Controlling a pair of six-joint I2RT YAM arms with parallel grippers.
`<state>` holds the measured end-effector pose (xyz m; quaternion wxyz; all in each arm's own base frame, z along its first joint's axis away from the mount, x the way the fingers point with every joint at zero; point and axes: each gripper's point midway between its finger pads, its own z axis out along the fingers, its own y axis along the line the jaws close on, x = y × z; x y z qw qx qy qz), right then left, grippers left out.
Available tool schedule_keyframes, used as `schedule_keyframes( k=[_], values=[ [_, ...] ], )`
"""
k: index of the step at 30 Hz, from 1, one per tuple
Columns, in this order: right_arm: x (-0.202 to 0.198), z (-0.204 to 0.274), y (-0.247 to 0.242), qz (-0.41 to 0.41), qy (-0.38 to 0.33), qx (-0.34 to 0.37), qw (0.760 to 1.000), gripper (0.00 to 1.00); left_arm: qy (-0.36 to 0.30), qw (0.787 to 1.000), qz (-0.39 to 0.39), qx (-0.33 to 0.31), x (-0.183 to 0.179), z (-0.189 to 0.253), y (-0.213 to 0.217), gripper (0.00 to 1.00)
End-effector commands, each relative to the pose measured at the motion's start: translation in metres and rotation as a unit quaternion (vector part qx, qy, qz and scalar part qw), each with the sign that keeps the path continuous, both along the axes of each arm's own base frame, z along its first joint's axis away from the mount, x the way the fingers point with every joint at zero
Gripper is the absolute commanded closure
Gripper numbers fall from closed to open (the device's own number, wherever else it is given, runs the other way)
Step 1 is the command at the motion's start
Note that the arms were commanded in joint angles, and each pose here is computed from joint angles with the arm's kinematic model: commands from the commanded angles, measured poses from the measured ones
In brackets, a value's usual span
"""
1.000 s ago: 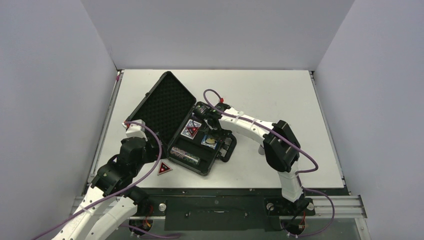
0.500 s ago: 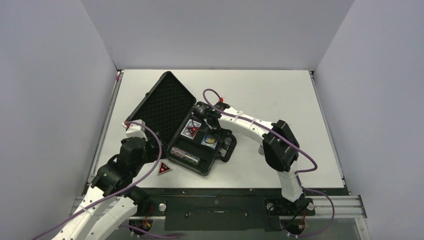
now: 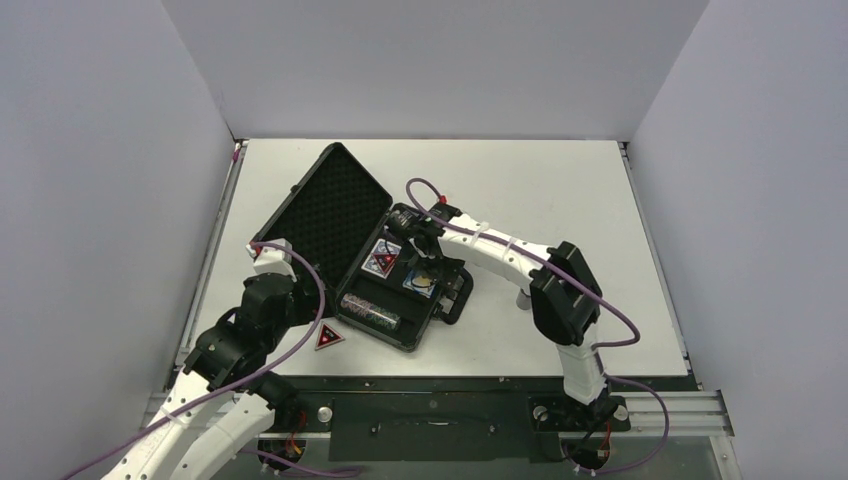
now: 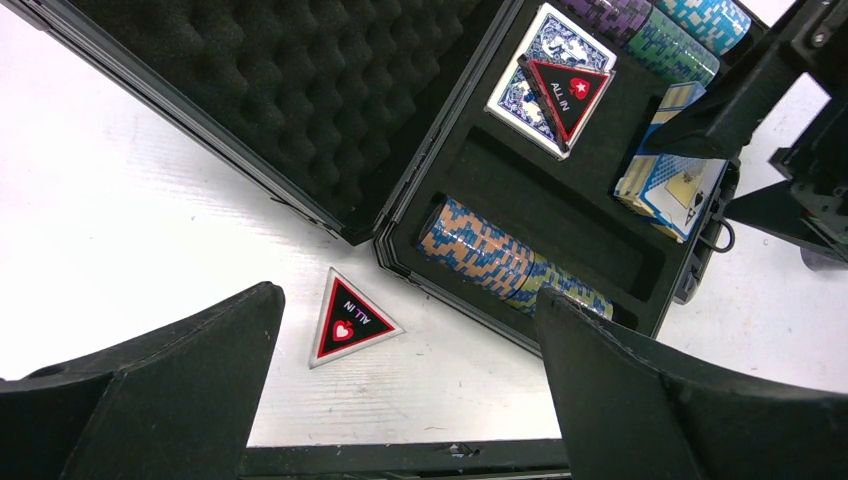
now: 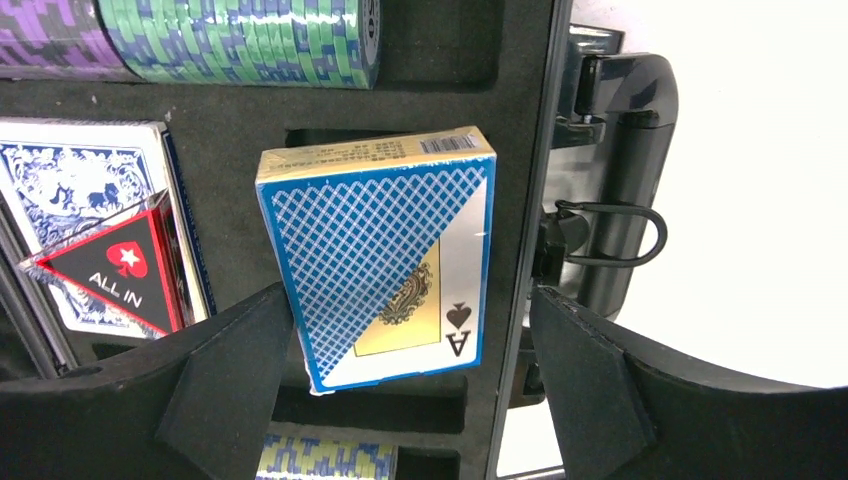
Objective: Pack up texas hold em set
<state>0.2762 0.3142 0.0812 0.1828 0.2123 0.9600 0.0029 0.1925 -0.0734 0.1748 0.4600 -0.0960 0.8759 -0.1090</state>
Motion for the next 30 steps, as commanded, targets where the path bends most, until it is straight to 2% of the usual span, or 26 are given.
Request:
schedule_keyframes(
  k=[1,4,10,12,13,15,22,26,30],
  values=[
    [-0.01,0.05,-0.01,0.023,-0.027,0.01,0.999,0.18,-0.017,1.0,0.002,-0.014,0.006,0.011,-0.003,0.04],
    [-0.007,0.064,-0.002,0.043,-0.048,0.038,0.997,0.21,-0.017,1.0,0.002,-0.014,0.006,0.01,-0.003,0.04],
    [0.006,0.086,0.003,0.087,-0.092,0.049,0.991,0.22,-0.013,1.0,0.002,-0.011,0.007,0.009,-0.004,0.04],
    [0.012,0.093,0.009,0.103,-0.106,0.061,0.987,0.28,-0.013,1.0,0.002,-0.011,0.007,0.009,-0.004,0.04],
    [0.016,0.098,0.015,0.109,-0.118,0.073,0.984,0.34,-0.012,1.0,0.002,-0.011,0.007,0.008,-0.004,0.04],
    [0.02,0.103,0.024,0.128,-0.129,0.09,0.979,0.41,-0.011,1.0,0.003,-0.01,0.007,0.008,-0.003,0.04],
    [0.023,0.099,0.042,0.199,-0.136,0.117,0.964,0.45,-0.01,1.0,0.002,-0.009,0.007,0.007,-0.004,0.04],
    [0.034,0.09,0.041,0.208,-0.136,0.12,0.961,0.57,-0.009,1.0,0.001,-0.01,0.007,0.007,-0.004,0.04],
    [0.046,0.08,0.044,0.213,-0.13,0.138,0.959,0.64,-0.009,1.0,-0.002,-0.011,0.007,0.007,-0.006,0.04]
  ],
)
